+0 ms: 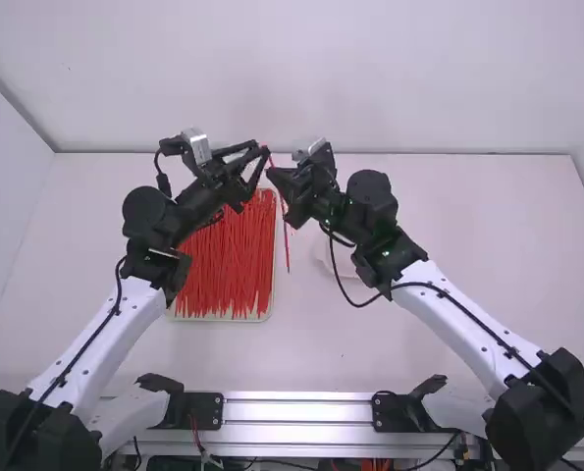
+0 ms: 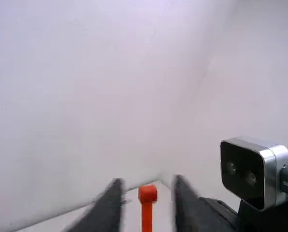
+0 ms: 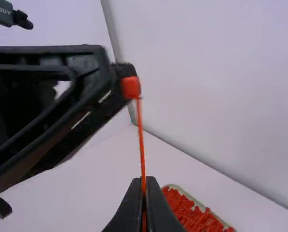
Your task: Fasten the cable tie
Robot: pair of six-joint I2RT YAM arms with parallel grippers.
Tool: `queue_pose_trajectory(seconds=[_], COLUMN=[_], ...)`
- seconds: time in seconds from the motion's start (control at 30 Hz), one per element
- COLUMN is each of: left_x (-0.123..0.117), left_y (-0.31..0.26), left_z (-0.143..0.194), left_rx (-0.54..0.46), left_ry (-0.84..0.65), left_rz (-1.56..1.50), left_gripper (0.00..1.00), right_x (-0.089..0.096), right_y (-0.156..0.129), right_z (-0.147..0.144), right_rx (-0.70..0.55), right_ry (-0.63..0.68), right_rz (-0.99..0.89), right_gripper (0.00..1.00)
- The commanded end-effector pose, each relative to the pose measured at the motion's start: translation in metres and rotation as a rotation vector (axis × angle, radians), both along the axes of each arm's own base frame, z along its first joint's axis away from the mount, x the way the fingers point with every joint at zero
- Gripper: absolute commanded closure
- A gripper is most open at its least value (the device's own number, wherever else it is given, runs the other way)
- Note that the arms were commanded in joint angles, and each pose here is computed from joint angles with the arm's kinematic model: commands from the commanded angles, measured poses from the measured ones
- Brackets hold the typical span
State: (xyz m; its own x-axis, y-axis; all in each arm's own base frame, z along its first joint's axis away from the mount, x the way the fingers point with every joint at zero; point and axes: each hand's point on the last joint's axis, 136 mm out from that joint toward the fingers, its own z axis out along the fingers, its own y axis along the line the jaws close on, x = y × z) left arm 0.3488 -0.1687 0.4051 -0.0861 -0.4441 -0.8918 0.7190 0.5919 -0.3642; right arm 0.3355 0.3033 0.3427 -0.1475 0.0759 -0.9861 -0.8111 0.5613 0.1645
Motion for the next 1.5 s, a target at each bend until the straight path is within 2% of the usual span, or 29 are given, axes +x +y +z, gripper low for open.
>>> queue_pose_trajectory(seconds=[0.0,0.03,0.1,0.17,0.47,0.57,0.77,1.0,1.1,1.27,1.4,1.47], left_x=[-0.002,-0.002,0.0,-0.001,-0.03,-0.043,-0.052,-0.055,-0.058,-0.074,-0.072,-0.068], left_y=[-0.004,-0.004,0.0,0.002,0.015,0.011,0.001,-0.006,-0.012,-0.031,-0.048,-0.056], left_z=[-0.003,-0.003,-0.003,-0.004,0.01,0.016,0.029,0.048,0.058,0.068,0.069,0.064], left_rx=[0.022,0.022,0.024,0.038,0.154,0.229,0.306,0.321,0.316,0.342,0.331,0.323], left_ry=[-0.013,-0.013,-0.014,-0.023,-0.195,-0.271,-0.287,-0.296,-0.306,-0.359,-0.349,-0.328], left_rz=[-0.011,-0.011,-0.002,-0.016,-0.18,-0.254,-0.39,-0.504,-0.563,-0.694,-0.755,-0.782], left_gripper=[0.31,0.29,0.07,0.0,0.01,0.01,0.01,0.01,0.01,0.01,0.01,0.05], right_x=[0.001,0.001,-0.001,-0.002,-0.017,-0.023,-0.031,-0.045,-0.048,-0.052,-0.05,-0.052], right_y=[-0.001,-0.001,-0.005,-0.009,-0.032,-0.037,-0.047,-0.049,-0.058,-0.06,-0.055,-0.051], right_z=[0.014,0.014,0.015,0.015,0.029,0.035,0.043,0.055,0.064,0.068,0.065,0.066], right_rx=[0.02,0.02,0.021,0.021,0.047,0.064,0.103,0.175,0.242,0.313,0.345,0.356], right_ry=[-0.023,-0.023,-0.026,-0.026,-0.085,-0.103,-0.112,-0.189,-0.225,-0.231,-0.207,-0.197], right_rz=[0.025,0.03,0.073,0.108,0.306,0.356,0.415,0.441,0.417,0.391,0.363,0.366], right_gripper=[1.0,1.0,1.0,1.0,1.0,1.0,1.0,1.0,1.0,1.0,1.0,1.0])
